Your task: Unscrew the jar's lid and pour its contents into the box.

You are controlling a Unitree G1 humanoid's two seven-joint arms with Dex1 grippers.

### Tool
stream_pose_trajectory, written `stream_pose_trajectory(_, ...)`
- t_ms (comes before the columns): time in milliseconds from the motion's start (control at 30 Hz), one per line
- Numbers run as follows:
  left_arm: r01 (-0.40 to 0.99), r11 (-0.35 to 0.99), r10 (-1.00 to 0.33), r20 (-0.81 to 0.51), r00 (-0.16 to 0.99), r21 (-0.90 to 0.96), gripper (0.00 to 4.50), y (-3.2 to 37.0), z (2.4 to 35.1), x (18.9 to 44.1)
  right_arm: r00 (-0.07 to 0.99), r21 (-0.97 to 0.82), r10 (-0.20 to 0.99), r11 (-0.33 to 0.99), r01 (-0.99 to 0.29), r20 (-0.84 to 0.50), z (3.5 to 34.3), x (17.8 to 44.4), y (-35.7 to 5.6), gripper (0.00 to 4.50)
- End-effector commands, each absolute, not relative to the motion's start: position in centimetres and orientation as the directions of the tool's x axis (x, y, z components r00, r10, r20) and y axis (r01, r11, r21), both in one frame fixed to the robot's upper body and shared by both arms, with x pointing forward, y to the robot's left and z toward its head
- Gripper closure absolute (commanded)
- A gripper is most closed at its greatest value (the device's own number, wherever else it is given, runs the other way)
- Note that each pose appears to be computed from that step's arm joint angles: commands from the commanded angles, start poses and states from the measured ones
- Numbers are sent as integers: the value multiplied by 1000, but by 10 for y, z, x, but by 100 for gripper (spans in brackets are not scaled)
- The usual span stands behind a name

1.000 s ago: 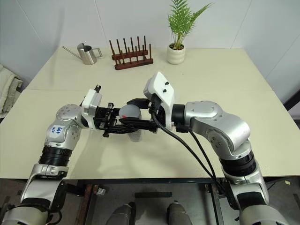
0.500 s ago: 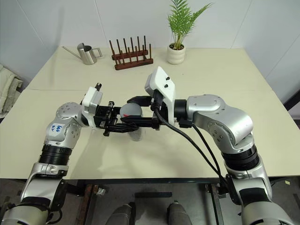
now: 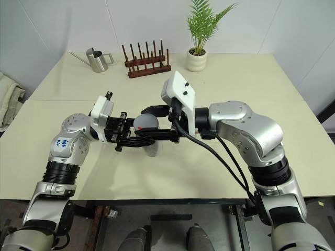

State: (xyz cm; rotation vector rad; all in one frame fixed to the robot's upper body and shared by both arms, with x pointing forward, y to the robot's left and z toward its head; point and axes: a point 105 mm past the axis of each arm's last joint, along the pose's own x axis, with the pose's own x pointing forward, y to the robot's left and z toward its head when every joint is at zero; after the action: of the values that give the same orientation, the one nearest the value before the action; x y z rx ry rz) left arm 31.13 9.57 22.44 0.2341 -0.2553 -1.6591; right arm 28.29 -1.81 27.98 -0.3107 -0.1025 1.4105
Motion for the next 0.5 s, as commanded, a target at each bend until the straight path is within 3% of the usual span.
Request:
stream_pose_trajectory(33, 956, -177, -983, -85, -161, 236, 250, 95, 197, 302, 284, -462, 955, 289, -838, 84, 344, 289, -42, 173)
stream_pose_trajectory(500, 954, -145, -989, -79, -128, 263, 250, 96, 197, 308, 276, -457, 949, 314, -832, 150, 359, 290, -46, 173)
